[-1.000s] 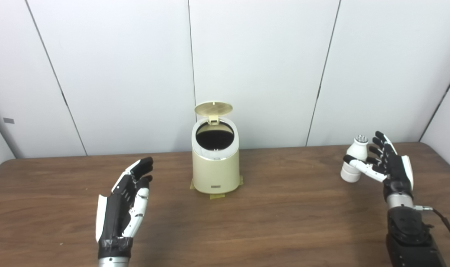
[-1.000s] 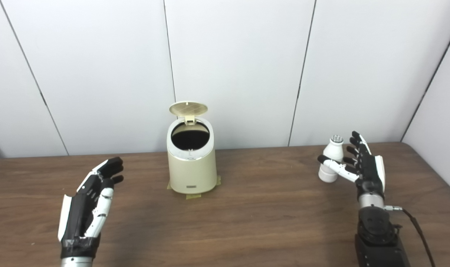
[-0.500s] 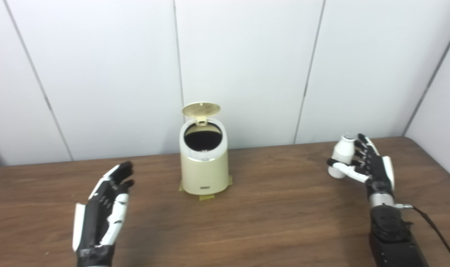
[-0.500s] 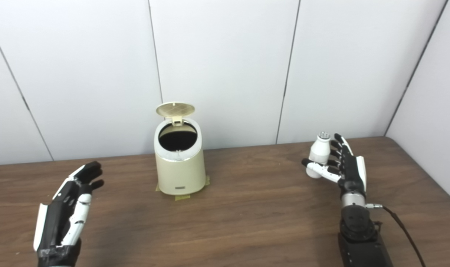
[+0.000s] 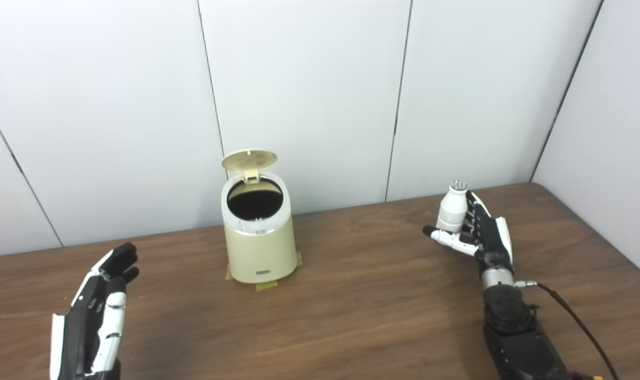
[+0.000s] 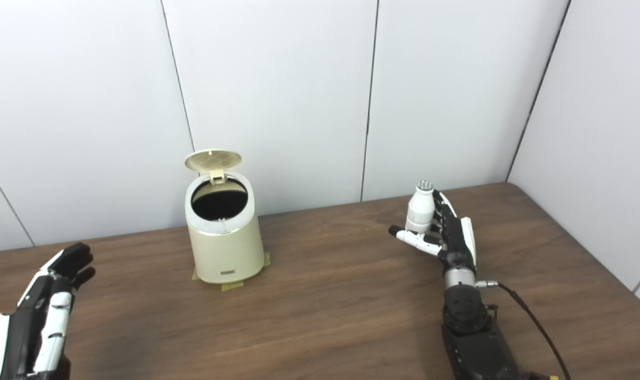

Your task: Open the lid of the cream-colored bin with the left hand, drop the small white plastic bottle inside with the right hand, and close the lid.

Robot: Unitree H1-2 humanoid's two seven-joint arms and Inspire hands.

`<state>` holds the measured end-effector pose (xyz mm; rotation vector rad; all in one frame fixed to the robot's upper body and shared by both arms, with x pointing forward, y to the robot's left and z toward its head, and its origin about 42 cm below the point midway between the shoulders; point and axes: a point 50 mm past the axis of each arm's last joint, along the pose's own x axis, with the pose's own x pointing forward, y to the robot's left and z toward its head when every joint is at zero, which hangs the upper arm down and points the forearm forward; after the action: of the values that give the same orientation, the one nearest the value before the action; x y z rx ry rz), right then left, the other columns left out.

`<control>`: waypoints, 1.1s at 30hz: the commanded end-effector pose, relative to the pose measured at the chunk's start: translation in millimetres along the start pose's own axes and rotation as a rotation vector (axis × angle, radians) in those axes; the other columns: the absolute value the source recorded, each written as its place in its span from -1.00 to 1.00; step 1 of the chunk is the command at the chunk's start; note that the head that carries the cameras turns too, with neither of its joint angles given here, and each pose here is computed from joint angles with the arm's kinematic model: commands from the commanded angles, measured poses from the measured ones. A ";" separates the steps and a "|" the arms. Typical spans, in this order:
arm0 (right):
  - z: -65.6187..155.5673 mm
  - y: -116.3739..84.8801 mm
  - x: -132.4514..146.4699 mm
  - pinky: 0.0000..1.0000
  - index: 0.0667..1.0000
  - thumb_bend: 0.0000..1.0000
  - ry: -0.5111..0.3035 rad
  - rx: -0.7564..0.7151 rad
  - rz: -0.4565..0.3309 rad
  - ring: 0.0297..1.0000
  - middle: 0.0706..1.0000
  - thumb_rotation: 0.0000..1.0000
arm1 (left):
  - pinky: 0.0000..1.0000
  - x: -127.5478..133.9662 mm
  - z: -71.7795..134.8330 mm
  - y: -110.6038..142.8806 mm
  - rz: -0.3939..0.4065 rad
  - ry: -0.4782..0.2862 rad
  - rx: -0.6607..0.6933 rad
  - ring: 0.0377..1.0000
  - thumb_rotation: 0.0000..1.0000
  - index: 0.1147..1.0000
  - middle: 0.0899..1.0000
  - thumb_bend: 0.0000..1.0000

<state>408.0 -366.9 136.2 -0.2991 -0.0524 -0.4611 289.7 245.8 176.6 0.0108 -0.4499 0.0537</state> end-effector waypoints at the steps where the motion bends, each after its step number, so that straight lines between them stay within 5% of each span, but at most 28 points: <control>1: 30.4 -3.3 18.1 0.49 0.80 0.63 -0.105 0.031 -0.022 0.69 0.76 -0.52 | 0.70 13.9 12.7 -1.5 -0.006 -0.081 -0.013 0.70 0.31 0.59 0.66 -0.44; 14: 30.4 -2.5 20.4 0.45 0.76 0.65 -0.109 0.032 -0.045 0.65 0.73 -0.57 | 0.69 14.4 14.5 1.7 -0.014 -0.082 -0.023 0.69 0.28 0.55 0.64 -0.44; 19: 28.6 -3.4 22.5 0.40 0.67 0.57 -0.104 0.010 -0.108 0.59 0.66 -0.75 | 0.70 15.9 16.7 1.8 -0.021 -0.084 -0.020 0.70 0.31 0.57 0.65 -0.43; 21: 27.2 -2.5 24.1 0.28 0.53 0.50 -0.099 0.002 -0.167 0.47 0.54 -0.95 | 0.69 17.8 18.1 2.1 -0.017 -0.094 -0.022 0.70 0.26 0.56 0.64 -0.50; 24: 25.8 -0.5 27.2 0.11 0.32 0.43 -0.098 -0.026 -0.249 0.29 0.36 -1.00 | 0.67 20.0 19.1 3.2 -0.012 -0.108 -0.025 0.68 0.12 0.55 0.63 -0.57; 26: 23.6 0.2 30.3 0.04 0.00 0.10 -0.106 -0.040 -0.291 0.19 0.24 -0.82 | 0.66 19.4 20.2 3.2 -0.014 -0.105 -0.025 0.68 0.10 0.55 0.64 -0.60; 27: 22.8 0.5 31.5 0.02 -0.08 0.07 -0.110 -0.046 -0.308 0.15 0.11 -0.91 | 0.66 18.9 20.4 3.2 -0.014 -0.104 -0.026 0.68 0.10 0.55 0.64 -0.60; 33: 18.7 0.9 35.9 -0.10 -0.15 0.05 -0.124 -0.054 -0.346 -0.02 -0.04 -1.00 | 0.71 15.3 19.4 4.0 -0.021 -0.098 -0.021 0.69 0.19 0.53 0.63 -0.54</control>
<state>426.2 -371.1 128.4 -0.3753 -0.0997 -0.7742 291.3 250.7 181.0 -0.0117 -0.4659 0.0504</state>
